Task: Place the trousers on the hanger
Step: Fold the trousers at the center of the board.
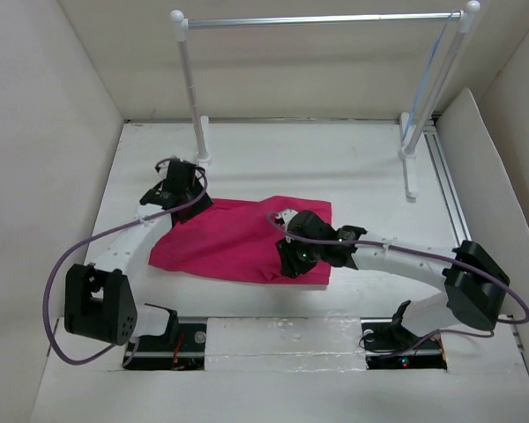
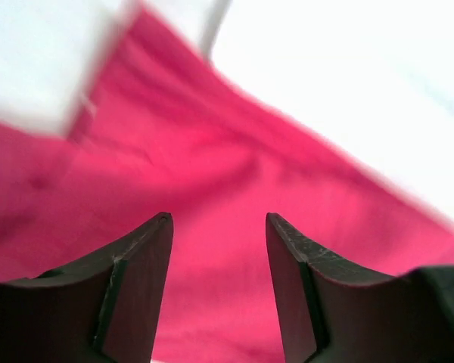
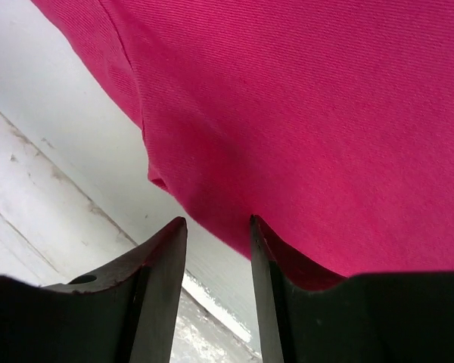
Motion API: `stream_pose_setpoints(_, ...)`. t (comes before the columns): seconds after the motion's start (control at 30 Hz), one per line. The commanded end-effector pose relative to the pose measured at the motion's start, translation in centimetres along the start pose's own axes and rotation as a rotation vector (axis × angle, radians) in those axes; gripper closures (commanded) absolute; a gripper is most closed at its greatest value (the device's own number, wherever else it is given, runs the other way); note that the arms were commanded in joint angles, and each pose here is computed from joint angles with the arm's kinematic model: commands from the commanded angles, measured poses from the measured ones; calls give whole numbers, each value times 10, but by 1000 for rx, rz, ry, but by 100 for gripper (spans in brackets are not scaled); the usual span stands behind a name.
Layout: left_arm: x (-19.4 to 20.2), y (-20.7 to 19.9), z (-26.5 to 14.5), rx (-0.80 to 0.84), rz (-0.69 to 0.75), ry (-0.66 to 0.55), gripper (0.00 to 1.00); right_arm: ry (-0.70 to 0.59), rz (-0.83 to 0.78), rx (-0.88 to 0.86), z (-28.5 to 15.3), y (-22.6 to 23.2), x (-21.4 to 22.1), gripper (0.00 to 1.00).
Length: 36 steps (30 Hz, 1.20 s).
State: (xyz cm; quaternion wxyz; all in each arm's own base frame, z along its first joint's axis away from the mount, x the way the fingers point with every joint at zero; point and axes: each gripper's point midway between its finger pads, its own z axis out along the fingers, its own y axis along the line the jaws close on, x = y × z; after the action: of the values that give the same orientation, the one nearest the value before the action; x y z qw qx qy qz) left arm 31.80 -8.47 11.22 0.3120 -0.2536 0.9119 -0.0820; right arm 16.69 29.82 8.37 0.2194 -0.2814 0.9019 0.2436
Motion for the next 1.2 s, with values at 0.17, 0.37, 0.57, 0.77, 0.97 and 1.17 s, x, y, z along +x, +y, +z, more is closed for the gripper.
stream_pose_setpoints(0.17,-14,28,30,-117,52,60,49,-16,-33,-66,17,11,1,54)
stream_pose_setpoints(0.37,8,82,15,-264,-25,20,50,32,-17,-46,25,0,26,49)
stream_pose_setpoints(0.57,25,93,8,-223,-93,79,46,68,8,-51,29,-6,48,49)
stream_pose_setpoints(0.77,51,69,-2,-177,-68,116,47,81,6,-32,32,-13,53,49)
stream_pose_setpoints(0.97,61,89,15,-211,-143,167,40,59,7,-33,31,-13,43,49)
stream_pose_setpoints(1.17,102,106,41,-306,-207,295,41,41,9,-24,26,-17,34,49)
